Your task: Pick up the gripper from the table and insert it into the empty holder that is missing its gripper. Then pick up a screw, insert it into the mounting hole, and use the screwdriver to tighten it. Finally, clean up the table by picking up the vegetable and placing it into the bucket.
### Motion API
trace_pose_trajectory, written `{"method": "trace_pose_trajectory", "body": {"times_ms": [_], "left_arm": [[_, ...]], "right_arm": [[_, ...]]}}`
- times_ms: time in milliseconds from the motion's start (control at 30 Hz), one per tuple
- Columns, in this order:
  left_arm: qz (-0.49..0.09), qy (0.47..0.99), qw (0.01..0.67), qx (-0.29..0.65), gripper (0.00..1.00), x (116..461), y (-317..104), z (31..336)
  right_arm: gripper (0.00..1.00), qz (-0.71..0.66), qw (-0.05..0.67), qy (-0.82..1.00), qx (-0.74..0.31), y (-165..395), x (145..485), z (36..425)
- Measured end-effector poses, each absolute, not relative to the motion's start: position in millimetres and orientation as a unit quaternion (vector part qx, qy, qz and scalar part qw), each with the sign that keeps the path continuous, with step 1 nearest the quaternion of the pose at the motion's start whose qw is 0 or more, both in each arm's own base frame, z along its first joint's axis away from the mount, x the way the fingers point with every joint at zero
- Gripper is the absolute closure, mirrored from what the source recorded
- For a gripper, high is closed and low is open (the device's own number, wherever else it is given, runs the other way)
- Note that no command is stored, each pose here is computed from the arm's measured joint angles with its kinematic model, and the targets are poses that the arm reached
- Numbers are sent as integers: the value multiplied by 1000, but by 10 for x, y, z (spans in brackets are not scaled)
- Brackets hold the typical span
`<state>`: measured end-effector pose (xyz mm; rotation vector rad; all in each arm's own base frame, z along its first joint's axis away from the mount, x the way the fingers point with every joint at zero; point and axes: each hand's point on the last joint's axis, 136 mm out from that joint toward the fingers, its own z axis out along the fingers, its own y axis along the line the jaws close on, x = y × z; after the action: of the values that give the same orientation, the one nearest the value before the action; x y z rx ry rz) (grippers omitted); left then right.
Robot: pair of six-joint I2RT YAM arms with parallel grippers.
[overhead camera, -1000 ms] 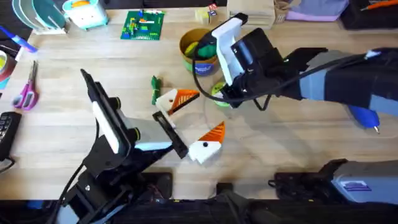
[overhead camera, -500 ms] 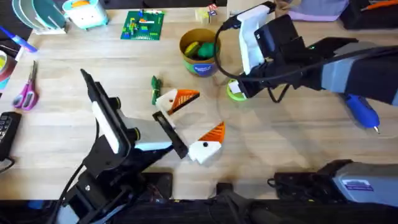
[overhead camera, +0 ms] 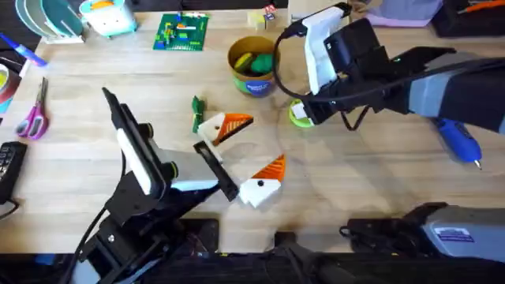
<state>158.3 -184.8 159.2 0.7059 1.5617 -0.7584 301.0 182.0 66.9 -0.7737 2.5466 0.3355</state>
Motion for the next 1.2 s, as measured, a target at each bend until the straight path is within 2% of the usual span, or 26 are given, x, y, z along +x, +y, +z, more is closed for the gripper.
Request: {"method": "trace_pose_trajectory", "body": {"times_ms": [100, 200, 467, 667, 900, 1200], "left_arm": [[-326, 672, 592, 304, 8, 1582, -1848, 1592], [-326, 671, 592, 304, 8, 1582, -1848, 1592], [-326, 671, 592, 304, 8, 1582, -1848, 1592], [-326, 672, 592, 303, 8, 1583, -1848, 1592], [-326, 671, 592, 304, 8, 1582, -1848, 1592], [-326, 671, 592, 304, 7, 1582, -1848, 1592]], "right_arm": [[995, 117, 225, 926, -280, 1780, 2963, 716], [995, 109, 252, 921, -277, 1732, 2969, 937], [995, 119, 387, 874, -268, 1722, 3025, 2038], [995, 111, 350, 882, -294, 1845, 2850, 2377], [995, 133, 340, 854, -370, 2470, 2724, 2769], [995, 145, 273, 826, -472, 3234, 2286, 2679]]}}
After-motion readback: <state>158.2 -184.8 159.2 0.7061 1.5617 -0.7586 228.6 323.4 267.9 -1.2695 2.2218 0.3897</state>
